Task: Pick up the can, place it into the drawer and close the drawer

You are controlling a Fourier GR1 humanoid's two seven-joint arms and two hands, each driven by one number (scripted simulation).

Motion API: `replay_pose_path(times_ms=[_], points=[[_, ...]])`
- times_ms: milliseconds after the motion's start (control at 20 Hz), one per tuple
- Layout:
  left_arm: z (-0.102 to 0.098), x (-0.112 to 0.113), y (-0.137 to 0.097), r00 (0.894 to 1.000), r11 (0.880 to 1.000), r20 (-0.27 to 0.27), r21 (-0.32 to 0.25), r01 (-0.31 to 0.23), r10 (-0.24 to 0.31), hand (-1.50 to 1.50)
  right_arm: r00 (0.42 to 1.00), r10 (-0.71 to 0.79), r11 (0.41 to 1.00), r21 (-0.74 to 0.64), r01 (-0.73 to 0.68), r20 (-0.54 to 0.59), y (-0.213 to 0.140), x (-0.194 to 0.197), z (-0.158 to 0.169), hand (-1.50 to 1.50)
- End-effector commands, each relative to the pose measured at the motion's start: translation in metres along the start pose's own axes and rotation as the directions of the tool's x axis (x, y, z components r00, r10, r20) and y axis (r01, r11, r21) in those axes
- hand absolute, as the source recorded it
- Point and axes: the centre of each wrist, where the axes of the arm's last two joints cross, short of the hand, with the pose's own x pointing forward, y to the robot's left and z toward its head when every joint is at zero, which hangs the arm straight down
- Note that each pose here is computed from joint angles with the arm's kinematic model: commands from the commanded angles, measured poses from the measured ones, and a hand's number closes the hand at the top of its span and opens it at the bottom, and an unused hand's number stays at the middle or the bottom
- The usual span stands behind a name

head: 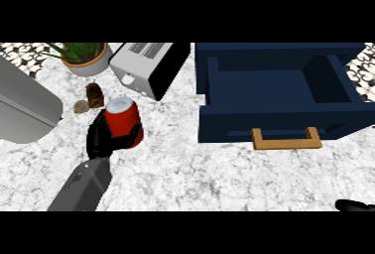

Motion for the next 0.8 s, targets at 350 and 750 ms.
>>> replay_pose_path(times_ms=[350,750], points=[[-0.030,0.048,-0.080,1.000,0.937,0.001,-0.349,0.002,-0.002,1.50,0.999,0.043,0.998,-0.051,-0.043,-0.001,-0.024,0.006,-0.004,-1.50],[-0.058,0.133,-0.141,0.999,0.904,0.051,-0.426,0.037,-0.017,1.50,0.999,0.041,0.999,-0.029,-0.041,-0.003,-0.003,0.011,-0.005,-1.50]])
